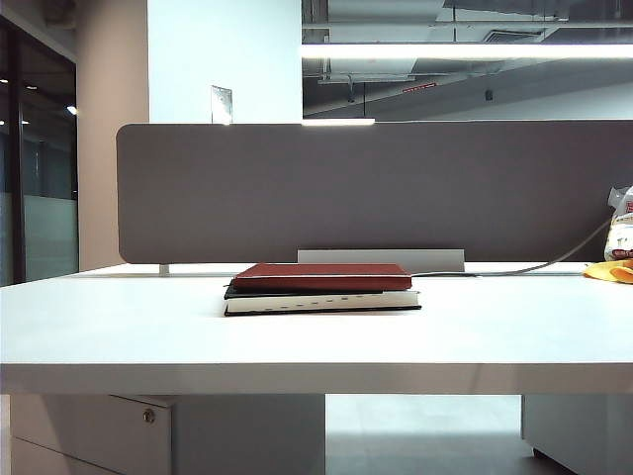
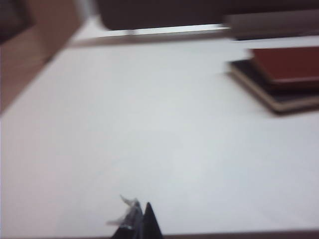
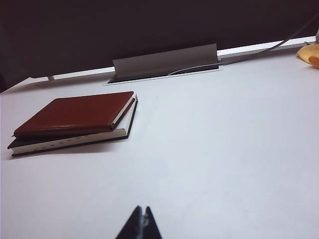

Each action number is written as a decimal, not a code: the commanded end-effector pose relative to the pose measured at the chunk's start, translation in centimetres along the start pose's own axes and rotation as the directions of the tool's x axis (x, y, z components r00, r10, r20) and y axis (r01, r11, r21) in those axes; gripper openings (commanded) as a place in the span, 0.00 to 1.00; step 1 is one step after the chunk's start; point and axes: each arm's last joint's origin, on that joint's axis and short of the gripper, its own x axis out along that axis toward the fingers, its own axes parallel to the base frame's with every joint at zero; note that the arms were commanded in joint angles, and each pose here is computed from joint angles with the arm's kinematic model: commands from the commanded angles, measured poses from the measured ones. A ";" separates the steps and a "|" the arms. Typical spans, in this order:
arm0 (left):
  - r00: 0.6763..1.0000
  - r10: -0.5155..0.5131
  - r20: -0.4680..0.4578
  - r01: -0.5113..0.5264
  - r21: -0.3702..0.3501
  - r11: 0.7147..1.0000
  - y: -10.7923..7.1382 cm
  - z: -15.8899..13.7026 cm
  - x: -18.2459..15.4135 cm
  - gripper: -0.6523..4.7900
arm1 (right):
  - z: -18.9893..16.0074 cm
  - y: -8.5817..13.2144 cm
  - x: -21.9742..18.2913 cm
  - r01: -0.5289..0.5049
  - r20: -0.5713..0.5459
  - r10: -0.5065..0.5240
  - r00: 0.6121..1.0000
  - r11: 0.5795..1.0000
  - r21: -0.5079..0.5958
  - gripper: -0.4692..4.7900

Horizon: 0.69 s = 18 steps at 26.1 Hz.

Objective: Pick up the red book and place it on top of the black book.

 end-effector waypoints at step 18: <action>0.999 0.047 0.004 -0.047 -0.033 0.998 0.1 0.0 0.0 0.11 | 0.0 0.0 0.0 -0.005 0.010 0.005 1.000 1.000 -0.004 0.09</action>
